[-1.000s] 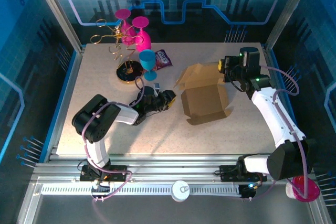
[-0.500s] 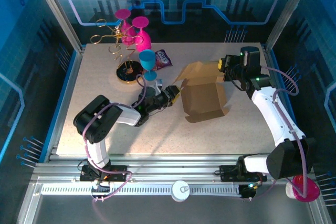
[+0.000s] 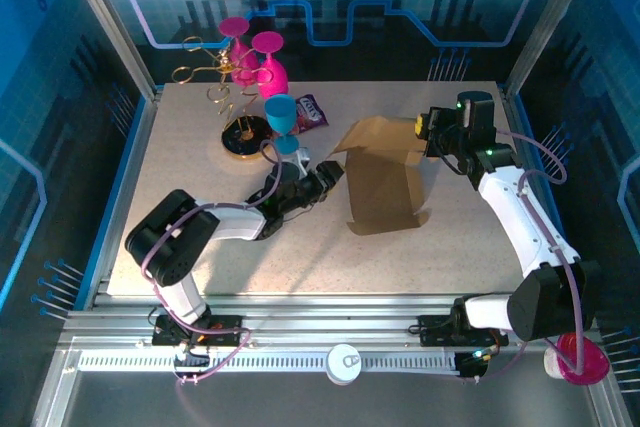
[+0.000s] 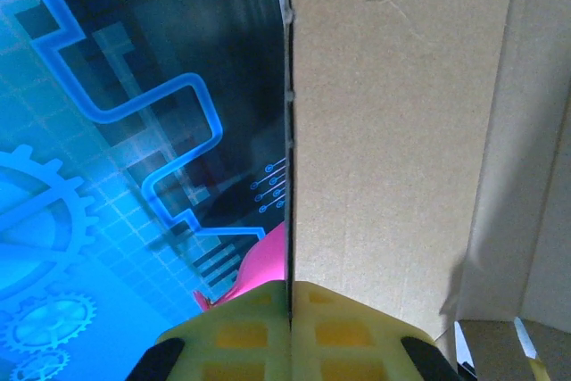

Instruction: Fold the paper box

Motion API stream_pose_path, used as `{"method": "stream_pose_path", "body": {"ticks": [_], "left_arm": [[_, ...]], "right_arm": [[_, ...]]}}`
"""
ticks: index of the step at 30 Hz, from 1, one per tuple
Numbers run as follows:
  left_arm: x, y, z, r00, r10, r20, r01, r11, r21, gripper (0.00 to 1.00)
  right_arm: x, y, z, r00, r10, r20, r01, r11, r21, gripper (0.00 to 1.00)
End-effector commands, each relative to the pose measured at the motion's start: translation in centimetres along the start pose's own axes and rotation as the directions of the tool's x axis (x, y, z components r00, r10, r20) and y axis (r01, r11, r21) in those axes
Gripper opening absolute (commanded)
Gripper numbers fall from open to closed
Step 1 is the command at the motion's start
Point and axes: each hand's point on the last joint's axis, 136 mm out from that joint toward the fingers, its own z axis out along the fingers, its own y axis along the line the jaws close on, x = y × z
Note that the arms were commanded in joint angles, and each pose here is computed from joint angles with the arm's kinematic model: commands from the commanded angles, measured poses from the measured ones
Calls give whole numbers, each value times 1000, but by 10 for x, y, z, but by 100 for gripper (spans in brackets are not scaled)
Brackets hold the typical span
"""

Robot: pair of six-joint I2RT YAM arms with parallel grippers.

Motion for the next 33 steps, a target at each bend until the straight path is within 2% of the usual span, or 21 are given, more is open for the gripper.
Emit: {"method": "stream_pose_path", "body": {"ticks": [1,9,16,24,33], "left_arm": [[-11,-1,-13,998,-2,57,0,1000,27,54],[-27,6,-18,991,-100,87,91,991,99,54],[-23,-6,0,991,-132,31,125,975,184,55],[-12,-20,7,994,-108,6,104,969,226,54],[2,-17,5,998,-62,12,58,982,182,55]], "right_arm": [[-1,2,-3,1000,21,-11,-21,1000,-9,0],[-2,6,-6,1000,28,-8,-28,1000,-14,0],[-4,4,-7,999,41,-7,-41,999,-14,0],[-5,1,-5,999,51,-11,-51,999,-9,0],[-5,-1,-2,998,63,-17,-63,998,-8,0]]}}
